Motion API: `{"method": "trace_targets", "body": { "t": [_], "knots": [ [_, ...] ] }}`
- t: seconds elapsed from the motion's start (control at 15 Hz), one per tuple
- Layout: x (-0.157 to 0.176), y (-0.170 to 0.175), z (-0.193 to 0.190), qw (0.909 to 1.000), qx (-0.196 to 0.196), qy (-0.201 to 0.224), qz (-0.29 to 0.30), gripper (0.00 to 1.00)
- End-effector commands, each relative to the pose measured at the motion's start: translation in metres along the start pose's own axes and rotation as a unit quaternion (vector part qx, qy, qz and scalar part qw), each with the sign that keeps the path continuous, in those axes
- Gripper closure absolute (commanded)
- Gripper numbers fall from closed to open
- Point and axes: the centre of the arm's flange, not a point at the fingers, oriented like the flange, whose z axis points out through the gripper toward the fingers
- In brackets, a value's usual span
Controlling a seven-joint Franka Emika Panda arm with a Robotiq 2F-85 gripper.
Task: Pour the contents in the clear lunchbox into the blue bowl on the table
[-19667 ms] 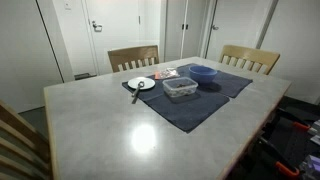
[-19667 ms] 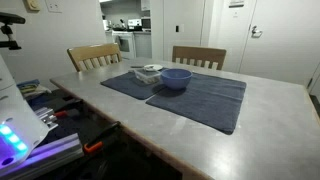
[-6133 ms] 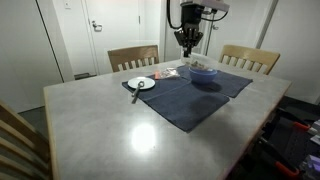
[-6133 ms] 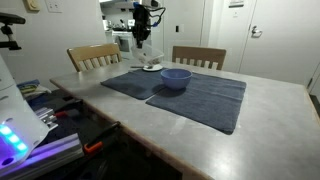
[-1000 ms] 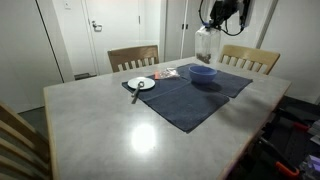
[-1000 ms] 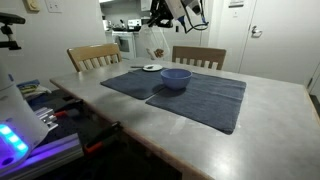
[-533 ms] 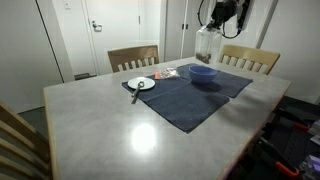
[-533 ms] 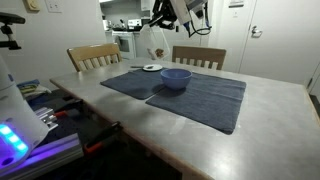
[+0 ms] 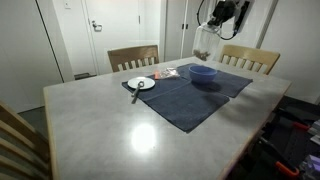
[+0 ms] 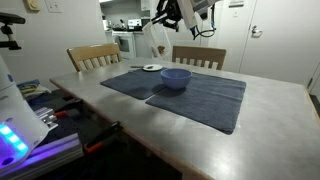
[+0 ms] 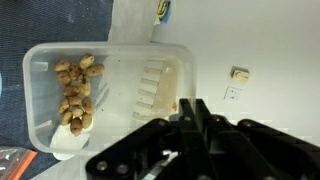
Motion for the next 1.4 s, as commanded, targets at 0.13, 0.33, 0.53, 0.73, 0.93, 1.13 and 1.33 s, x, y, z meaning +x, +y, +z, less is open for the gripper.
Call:
{"method": "trace_targets", "body": {
  "t": [0.13, 0.33, 0.53, 0.73, 0.93, 1.13, 1.33],
  "knots": [
    [0.005, 0.015, -0.013, 0.997, 0.054, 0.012, -0.054, 0.98],
    [0.001, 0.024, -0.014, 0.9939, 0.074, 0.021, -0.079, 0.98],
    [-0.007, 0.036, -0.019, 0.9907, 0.094, 0.033, -0.092, 0.98],
    [-0.016, 0.048, -0.025, 0.9874, 0.113, 0.045, -0.102, 0.98],
    [-0.023, 0.061, -0.031, 0.9812, 0.14, 0.056, -0.12, 0.98],
    [-0.028, 0.071, -0.033, 0.9752, 0.162, 0.063, -0.137, 0.98],
    [-0.029, 0.078, -0.035, 0.9705, 0.179, 0.067, -0.147, 0.98]
  ]
}}
